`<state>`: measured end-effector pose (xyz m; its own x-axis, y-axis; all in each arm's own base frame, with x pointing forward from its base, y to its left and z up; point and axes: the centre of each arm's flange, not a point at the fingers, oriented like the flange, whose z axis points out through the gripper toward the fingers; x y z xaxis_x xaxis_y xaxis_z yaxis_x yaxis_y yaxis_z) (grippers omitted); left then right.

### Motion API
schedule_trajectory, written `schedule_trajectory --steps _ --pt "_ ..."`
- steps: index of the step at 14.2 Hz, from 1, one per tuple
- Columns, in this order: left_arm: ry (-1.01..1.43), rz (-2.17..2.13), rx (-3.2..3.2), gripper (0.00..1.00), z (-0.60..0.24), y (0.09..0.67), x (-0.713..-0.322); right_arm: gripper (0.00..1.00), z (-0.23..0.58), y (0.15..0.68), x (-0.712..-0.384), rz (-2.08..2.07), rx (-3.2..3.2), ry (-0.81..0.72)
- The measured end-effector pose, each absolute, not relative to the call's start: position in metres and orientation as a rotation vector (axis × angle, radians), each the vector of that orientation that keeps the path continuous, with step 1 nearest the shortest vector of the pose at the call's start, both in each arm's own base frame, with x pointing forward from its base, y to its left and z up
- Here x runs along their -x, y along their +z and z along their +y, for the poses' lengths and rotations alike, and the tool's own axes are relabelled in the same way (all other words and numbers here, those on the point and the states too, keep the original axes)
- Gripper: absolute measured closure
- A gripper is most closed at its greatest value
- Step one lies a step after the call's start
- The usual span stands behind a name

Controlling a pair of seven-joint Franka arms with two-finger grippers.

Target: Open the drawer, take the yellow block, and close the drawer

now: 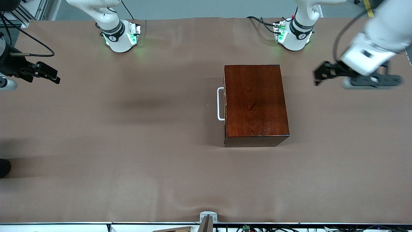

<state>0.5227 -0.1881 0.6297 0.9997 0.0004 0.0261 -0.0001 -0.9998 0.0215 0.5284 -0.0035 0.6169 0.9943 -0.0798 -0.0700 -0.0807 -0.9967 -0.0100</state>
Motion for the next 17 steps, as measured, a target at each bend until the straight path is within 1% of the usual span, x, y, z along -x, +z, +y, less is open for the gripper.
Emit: schedule_trajectory --steps 2,6,9,13,15,17 --pt "0.041 0.035 -3.108 0.0 -0.247 0.631 -0.504 0.0 -0.004 0.616 -0.529 0.128 3.124 0.112" --pt "-0.044 0.219 -3.077 0.0 -0.354 0.611 -0.47 0.0 -0.005 0.615 -0.53 0.129 3.124 0.115" --pt "-0.128 0.18 -3.066 0.0 -0.434 0.585 -0.443 0.0 -0.004 0.615 -0.53 0.128 3.124 0.116" --pt "-0.148 -0.017 -3.151 0.0 -0.509 0.528 -0.415 0.0 -0.004 0.615 -0.53 0.127 3.124 0.115" --pt "-0.116 -0.124 -3.217 0.0 -0.537 0.488 -0.403 0.0 -0.004 0.615 -0.53 0.127 3.124 0.115" --pt "-0.086 -0.197 -3.256 0.0 -0.559 0.444 -0.399 0.0 -0.004 0.615 -0.53 0.126 3.124 0.115"
